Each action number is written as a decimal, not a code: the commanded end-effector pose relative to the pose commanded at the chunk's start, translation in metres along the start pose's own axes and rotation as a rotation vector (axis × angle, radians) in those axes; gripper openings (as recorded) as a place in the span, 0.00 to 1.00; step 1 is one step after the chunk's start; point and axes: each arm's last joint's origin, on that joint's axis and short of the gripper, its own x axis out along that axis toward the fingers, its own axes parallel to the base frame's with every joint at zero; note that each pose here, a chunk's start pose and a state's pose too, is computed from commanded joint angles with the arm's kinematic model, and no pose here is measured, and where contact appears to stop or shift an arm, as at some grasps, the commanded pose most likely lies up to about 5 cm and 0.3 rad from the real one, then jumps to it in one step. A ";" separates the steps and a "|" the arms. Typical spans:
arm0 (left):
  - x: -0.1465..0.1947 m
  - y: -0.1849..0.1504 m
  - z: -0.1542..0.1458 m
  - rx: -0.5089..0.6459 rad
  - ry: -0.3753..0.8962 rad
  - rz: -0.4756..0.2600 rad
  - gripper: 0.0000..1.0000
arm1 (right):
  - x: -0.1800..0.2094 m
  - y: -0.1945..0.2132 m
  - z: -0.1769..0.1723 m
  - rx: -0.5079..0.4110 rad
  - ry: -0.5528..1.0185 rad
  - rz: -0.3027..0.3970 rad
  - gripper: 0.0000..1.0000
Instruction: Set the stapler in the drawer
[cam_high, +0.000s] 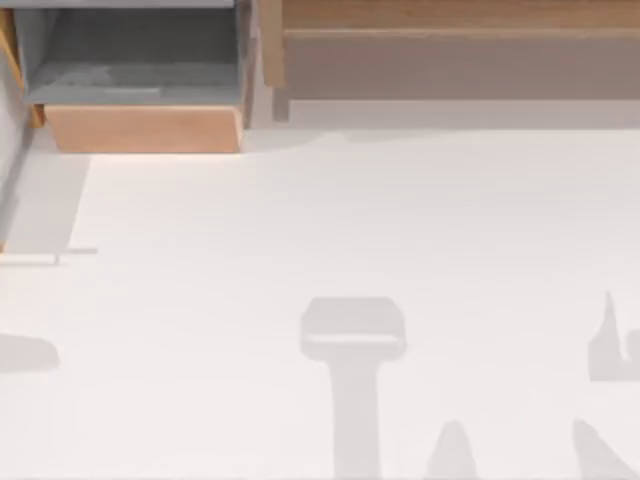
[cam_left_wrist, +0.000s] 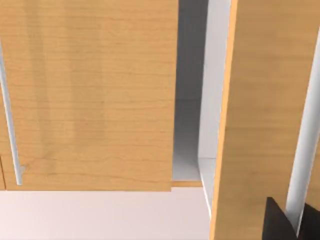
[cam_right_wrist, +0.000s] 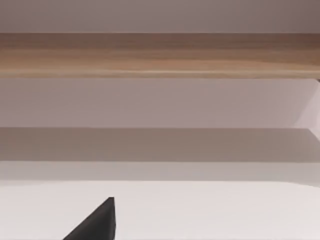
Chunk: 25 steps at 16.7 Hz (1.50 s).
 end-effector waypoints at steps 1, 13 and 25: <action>0.003 0.000 -0.001 -0.001 0.004 -0.002 0.00 | 0.000 0.000 0.000 0.000 0.000 0.000 1.00; 0.060 0.000 -0.001 -0.005 0.005 -0.005 0.00 | 0.000 0.000 0.000 0.000 0.000 0.000 1.00; 0.123 0.001 -0.001 -0.005 0.005 -0.005 0.00 | 0.000 0.000 0.000 0.000 0.000 0.000 1.00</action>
